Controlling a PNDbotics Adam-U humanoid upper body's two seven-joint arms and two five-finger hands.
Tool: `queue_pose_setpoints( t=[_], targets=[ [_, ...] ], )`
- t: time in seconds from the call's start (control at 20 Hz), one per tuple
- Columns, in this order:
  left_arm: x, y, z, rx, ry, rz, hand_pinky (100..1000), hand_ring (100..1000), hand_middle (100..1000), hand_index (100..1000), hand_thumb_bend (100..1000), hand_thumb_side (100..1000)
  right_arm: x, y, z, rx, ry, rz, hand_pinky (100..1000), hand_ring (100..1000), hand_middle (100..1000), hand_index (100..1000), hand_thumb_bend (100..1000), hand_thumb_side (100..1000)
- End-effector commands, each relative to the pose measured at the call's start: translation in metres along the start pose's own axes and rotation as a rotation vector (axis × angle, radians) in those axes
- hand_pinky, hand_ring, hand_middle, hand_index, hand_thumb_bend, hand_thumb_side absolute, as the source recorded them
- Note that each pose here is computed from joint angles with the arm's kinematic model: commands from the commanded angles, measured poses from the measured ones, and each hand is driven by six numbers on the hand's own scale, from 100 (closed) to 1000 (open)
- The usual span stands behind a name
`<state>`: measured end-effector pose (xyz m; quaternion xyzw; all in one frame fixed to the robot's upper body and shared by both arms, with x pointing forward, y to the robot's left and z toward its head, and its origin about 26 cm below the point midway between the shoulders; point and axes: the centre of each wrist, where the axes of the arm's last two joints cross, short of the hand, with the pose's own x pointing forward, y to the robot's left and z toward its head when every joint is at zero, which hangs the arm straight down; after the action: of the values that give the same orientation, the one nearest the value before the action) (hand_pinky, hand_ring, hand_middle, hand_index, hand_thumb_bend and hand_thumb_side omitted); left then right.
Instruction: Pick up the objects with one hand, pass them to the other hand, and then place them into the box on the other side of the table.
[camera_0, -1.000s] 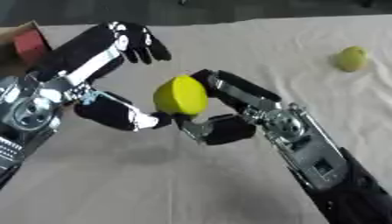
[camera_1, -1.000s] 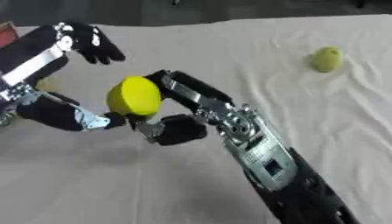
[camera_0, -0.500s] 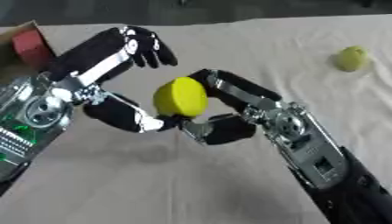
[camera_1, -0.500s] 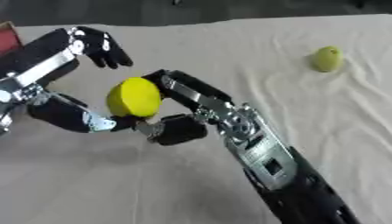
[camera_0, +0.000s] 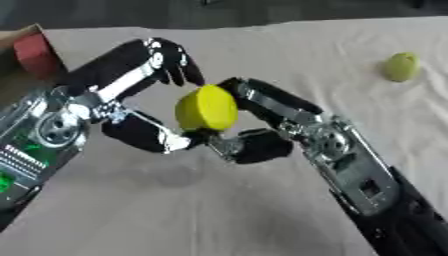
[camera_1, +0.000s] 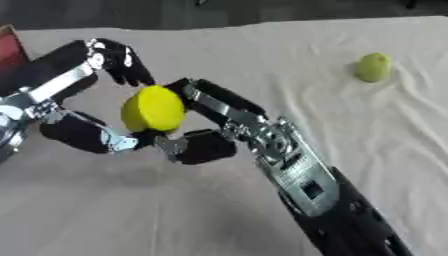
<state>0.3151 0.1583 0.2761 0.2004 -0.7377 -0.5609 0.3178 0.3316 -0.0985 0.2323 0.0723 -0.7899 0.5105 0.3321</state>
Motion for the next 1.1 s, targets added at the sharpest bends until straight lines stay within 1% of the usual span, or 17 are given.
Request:
queue_pose_setpoints(
  t=[0.05,0.35,0.7,0.85,1.1],
  targets=[
    [0.006,0.011,0.003,0.042,-0.029,-0.014,646,613,585,648,436,136,0.011,-0.001,-0.003,0.003,-0.036,0.015,671,584,520,654,100,235],
    [0.013,0.015,0.010,0.055,-0.065,-0.027,646,612,585,649,453,112,0.009,-0.002,-0.002,-0.007,-0.019,0.022,671,585,520,653,100,230],
    [0.016,0.017,0.013,0.061,-0.090,-0.015,642,598,572,636,427,100,0.008,-0.001,-0.002,-0.006,-0.010,0.022,671,583,520,653,100,230],
    [0.016,0.016,0.013,0.060,-0.096,-0.010,633,578,548,604,401,100,0.008,-0.001,-0.002,-0.003,-0.006,0.024,670,583,520,652,100,228],
    [0.016,0.016,0.013,0.055,-0.095,-0.001,632,573,543,603,407,100,0.008,-0.002,-0.002,-0.004,-0.002,0.024,670,582,519,651,100,226]
  ],
)
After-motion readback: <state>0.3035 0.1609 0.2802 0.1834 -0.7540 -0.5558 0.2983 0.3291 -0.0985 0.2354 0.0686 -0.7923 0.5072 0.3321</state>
